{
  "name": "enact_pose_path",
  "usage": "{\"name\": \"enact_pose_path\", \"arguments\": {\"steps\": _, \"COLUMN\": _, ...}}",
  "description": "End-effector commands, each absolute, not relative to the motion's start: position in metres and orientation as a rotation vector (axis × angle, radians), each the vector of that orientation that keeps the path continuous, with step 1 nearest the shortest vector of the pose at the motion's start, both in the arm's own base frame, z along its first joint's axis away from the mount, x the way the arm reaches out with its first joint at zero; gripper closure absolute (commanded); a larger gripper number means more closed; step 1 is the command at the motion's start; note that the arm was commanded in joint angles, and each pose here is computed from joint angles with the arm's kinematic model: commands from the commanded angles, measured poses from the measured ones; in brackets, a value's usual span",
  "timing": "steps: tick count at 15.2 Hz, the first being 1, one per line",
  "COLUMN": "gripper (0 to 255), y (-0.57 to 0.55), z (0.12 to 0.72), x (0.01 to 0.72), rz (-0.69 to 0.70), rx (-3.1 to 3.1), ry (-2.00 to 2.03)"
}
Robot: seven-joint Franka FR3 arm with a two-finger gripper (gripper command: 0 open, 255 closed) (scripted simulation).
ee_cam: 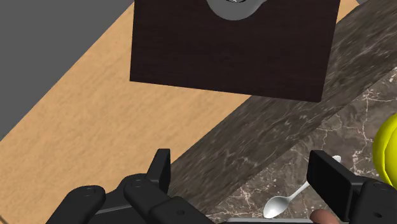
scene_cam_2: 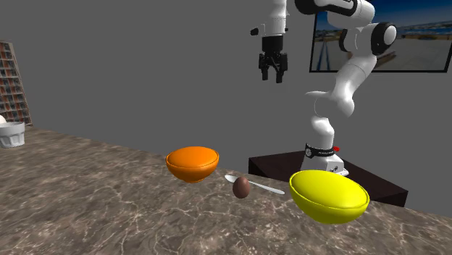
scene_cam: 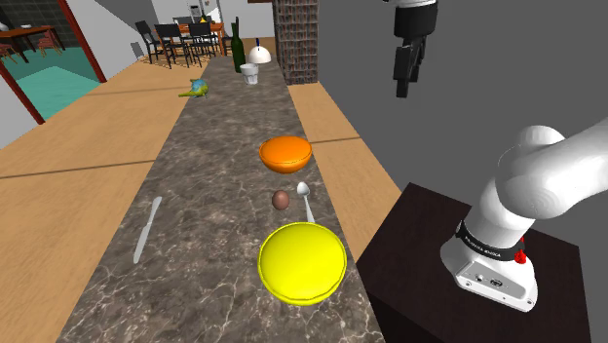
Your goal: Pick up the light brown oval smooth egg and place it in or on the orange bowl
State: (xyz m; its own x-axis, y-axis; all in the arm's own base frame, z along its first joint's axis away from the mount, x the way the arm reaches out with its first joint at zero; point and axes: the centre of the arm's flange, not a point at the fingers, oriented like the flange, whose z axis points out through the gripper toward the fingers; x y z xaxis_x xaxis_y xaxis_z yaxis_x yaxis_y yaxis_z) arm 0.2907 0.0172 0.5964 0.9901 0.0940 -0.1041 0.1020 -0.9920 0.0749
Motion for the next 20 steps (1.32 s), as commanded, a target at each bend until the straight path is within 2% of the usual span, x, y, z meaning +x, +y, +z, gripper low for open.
{"name": "enact_pose_path", "arguments": {"steps": 1, "gripper": 0, "y": 0.017, "z": 0.596, "x": 0.291, "rz": -0.154, "rx": 3.054, "ry": 0.151}}
{"name": "enact_pose_path", "arguments": {"steps": 20, "gripper": 0, "y": 0.174, "z": 0.445, "x": 0.444, "rz": -0.306, "rx": 2.99, "ry": 0.119}}
